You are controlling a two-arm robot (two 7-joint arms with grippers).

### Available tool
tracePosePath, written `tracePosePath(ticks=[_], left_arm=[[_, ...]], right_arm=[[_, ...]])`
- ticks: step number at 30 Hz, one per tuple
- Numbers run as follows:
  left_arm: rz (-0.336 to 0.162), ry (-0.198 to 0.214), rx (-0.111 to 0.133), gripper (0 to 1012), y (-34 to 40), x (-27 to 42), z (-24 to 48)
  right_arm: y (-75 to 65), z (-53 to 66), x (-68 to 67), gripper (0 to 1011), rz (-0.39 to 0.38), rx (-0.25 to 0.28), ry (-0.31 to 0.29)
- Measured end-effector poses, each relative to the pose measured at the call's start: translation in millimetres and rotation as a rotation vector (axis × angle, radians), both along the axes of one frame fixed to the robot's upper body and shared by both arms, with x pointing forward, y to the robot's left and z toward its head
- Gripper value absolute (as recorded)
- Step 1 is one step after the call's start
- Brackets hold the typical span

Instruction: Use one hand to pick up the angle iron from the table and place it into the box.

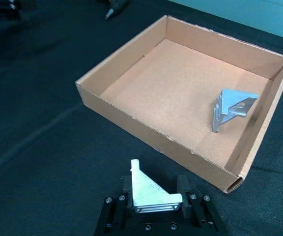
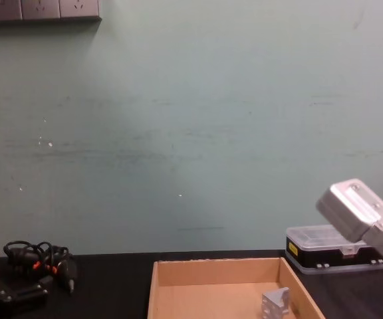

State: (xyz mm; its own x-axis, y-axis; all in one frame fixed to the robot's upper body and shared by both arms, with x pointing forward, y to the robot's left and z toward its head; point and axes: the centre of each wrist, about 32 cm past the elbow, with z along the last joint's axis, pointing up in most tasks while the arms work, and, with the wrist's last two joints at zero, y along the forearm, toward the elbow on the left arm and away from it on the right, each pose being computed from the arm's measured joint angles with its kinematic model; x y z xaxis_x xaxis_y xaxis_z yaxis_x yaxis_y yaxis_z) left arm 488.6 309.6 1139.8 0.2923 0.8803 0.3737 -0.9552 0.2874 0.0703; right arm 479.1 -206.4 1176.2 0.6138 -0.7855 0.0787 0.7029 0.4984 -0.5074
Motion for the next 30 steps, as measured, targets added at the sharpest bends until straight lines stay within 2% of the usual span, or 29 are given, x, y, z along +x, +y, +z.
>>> tracePosePath(ticks=[4,11,16,20,23,24,30], left_arm=[[0.000,0.000,0.000,1005,0.0,0.0,0.0],[0.000,0.000,0.000,1004,0.0,0.0,0.0],[0.000,0.000,0.000,1005,0.0,0.0,0.0],[0.000,0.000,0.000,1005,0.0,0.0,0.0],[0.000,0.000,0.000,1004,0.0,0.0,0.0],[0.000,0.000,0.000,1005,0.0,0.0,0.0],[0.000,0.000,0.000,1005,0.0,0.0,0.0]], right_arm=[[-2.6,5.8,-4.9,540,0.006,0.021,-0.004],[-6.8,24.3,-18.9,540,0.028,0.073,-0.042],[-6.4,36.2,-17.5,540,0.026,0.102,-0.079],[-1.7,46.6,-5.9,540,0.021,0.119,-0.121],[2.9,49.3,2.9,540,0.022,0.124,-0.138],[6.3,50.3,9.7,540,0.022,0.125,-0.149],[18.0,46.1,37.0,540,0.009,0.117,-0.164]])
